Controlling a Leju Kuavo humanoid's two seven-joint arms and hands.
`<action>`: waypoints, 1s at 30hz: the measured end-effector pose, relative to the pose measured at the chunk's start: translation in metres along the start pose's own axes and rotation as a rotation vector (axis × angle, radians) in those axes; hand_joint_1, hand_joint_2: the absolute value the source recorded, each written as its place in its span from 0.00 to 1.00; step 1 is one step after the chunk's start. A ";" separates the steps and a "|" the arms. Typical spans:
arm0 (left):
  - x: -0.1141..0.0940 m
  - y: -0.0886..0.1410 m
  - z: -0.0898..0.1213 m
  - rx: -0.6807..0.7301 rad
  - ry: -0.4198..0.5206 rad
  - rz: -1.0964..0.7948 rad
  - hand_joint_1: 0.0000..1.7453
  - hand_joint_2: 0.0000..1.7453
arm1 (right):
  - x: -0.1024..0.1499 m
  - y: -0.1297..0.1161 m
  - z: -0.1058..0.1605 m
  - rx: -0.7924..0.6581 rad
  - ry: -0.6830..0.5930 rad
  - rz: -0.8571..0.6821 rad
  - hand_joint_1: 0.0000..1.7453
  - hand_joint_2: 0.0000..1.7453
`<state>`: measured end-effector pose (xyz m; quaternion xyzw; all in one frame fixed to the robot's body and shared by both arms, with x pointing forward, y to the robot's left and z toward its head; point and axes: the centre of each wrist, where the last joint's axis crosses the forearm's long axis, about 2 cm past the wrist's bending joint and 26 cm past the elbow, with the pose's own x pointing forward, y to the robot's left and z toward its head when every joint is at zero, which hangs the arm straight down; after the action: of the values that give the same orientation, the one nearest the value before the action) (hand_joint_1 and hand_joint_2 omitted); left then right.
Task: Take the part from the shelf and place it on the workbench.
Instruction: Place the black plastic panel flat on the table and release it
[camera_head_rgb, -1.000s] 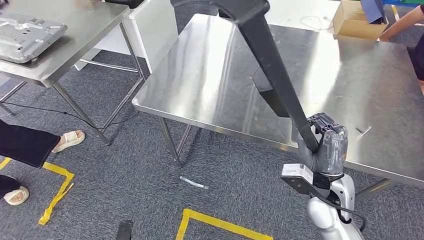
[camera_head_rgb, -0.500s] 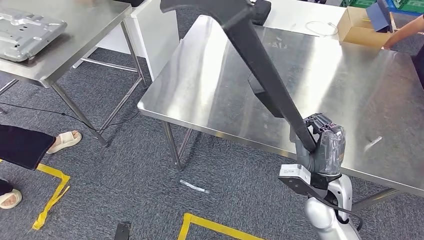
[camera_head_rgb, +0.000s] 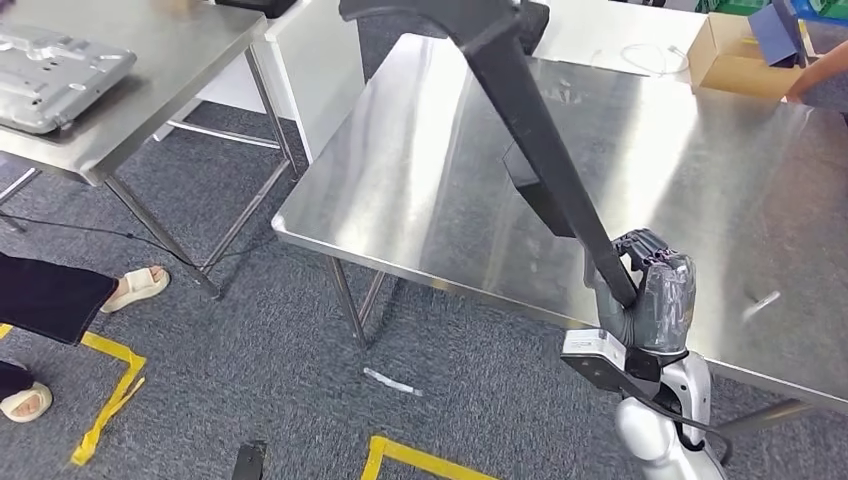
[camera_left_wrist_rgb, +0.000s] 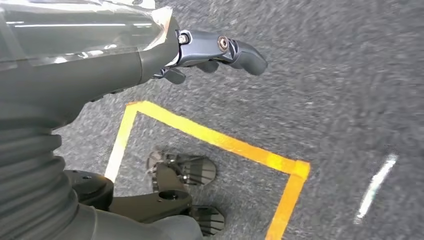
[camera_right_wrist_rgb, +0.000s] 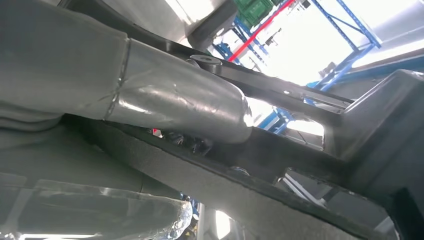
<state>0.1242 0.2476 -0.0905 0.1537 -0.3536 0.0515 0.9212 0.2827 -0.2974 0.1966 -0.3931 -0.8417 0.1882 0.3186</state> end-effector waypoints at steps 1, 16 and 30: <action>0.000 0.000 0.000 0.000 0.000 0.000 0.00 1.00 | 0.000 0.000 -0.001 0.000 -0.002 0.000 1.00 0.00; -0.001 0.001 0.000 -0.003 -0.002 -0.005 0.00 1.00 | -0.002 -0.002 -0.007 -0.003 -0.013 0.007 1.00 0.00; 0.001 0.000 0.000 -0.009 -0.002 -0.010 0.00 1.00 | -0.005 -0.002 -0.006 0.006 -0.007 0.017 1.00 0.00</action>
<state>0.1249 0.2480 -0.0904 0.1512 -0.3542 0.0452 0.9218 0.2880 -0.3026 0.2001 -0.3987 -0.8390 0.1947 0.3150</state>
